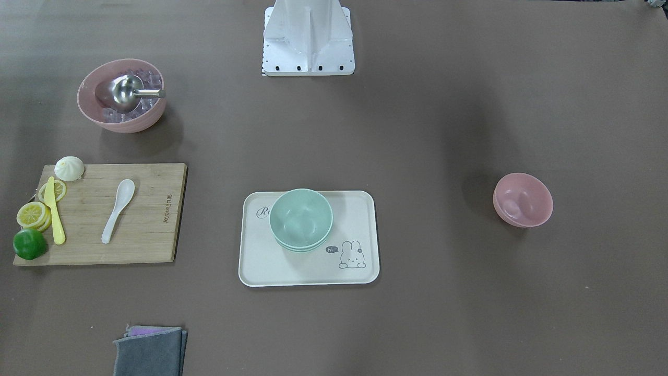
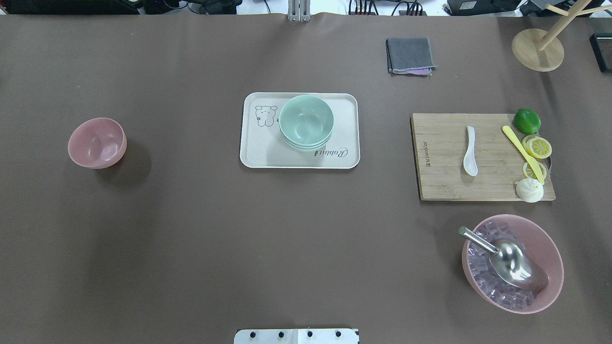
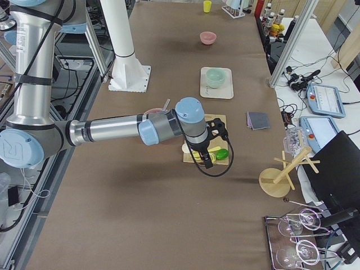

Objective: Stack pink bowl on green and place spoon

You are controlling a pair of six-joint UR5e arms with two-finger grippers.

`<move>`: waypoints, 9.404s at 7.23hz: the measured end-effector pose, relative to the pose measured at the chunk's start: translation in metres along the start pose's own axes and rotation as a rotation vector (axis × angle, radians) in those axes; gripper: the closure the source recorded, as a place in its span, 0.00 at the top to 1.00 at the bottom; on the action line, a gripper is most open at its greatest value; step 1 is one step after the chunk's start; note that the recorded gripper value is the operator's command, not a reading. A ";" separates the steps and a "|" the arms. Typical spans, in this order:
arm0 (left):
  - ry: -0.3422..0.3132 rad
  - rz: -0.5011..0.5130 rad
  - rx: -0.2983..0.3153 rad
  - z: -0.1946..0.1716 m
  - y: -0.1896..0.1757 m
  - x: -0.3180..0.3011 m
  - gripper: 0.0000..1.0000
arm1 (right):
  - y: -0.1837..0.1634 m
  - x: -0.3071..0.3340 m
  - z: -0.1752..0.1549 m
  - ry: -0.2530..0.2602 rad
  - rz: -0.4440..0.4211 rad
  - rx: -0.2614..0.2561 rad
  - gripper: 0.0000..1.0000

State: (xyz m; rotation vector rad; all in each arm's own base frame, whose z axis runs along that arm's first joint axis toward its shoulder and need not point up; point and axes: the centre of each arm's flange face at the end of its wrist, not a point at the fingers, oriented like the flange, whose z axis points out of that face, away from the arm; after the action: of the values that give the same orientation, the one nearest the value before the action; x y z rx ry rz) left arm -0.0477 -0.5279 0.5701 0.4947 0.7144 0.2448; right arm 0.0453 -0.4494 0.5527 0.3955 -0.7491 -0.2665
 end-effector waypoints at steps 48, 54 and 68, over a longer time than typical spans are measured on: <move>0.117 -0.655 -0.105 0.146 -0.249 0.657 0.00 | -0.045 -0.151 0.117 -0.023 0.283 -0.041 1.00; 0.110 -0.656 -0.094 0.148 -0.250 0.656 0.00 | -0.045 -0.151 0.117 -0.023 0.283 -0.041 1.00; 0.116 -0.405 -0.152 0.055 -0.221 0.495 0.98 | -0.059 -0.178 0.119 -0.051 0.334 -0.037 1.00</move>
State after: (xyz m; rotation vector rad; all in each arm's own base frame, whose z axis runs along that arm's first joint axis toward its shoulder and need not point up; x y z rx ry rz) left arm 0.3635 -0.5497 0.2127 0.1846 0.8845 -0.0535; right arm -0.1697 -0.4657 0.4980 0.2235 -0.8458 0.0237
